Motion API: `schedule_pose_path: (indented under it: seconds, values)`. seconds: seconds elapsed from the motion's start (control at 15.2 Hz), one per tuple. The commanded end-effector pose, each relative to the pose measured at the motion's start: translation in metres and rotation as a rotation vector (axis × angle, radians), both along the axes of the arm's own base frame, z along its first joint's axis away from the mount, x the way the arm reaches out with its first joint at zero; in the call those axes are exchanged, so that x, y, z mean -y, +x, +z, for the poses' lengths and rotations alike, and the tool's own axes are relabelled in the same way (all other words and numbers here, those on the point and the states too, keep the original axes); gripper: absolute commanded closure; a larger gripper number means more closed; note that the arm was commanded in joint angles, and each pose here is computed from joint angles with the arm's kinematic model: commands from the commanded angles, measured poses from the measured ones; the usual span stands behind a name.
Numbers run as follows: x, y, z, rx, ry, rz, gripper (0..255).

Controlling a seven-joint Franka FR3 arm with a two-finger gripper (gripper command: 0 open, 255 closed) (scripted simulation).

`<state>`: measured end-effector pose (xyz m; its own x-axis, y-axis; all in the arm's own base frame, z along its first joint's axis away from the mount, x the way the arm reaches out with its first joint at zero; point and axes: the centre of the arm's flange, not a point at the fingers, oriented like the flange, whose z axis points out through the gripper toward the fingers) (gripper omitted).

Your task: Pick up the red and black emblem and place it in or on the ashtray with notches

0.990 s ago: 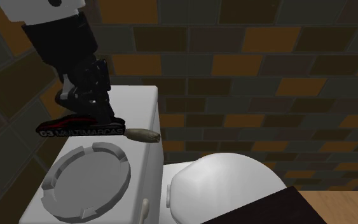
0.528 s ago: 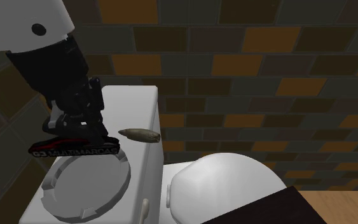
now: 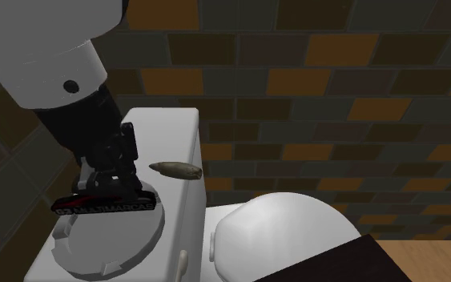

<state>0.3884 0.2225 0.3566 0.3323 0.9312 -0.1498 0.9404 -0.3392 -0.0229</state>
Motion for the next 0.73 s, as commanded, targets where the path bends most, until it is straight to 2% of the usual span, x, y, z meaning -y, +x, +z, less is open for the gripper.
schedule_pose_path:
  seconds: [0.0,0.26,0.66]
  values:
    - [0.000,0.000,-0.012,0.000,0.000,0.000,255]
    - [0.000,0.000,-0.032,0.000,0.000,0.000,255]
    - [0.000,0.000,-0.032,0.000,0.000,0.000,255]
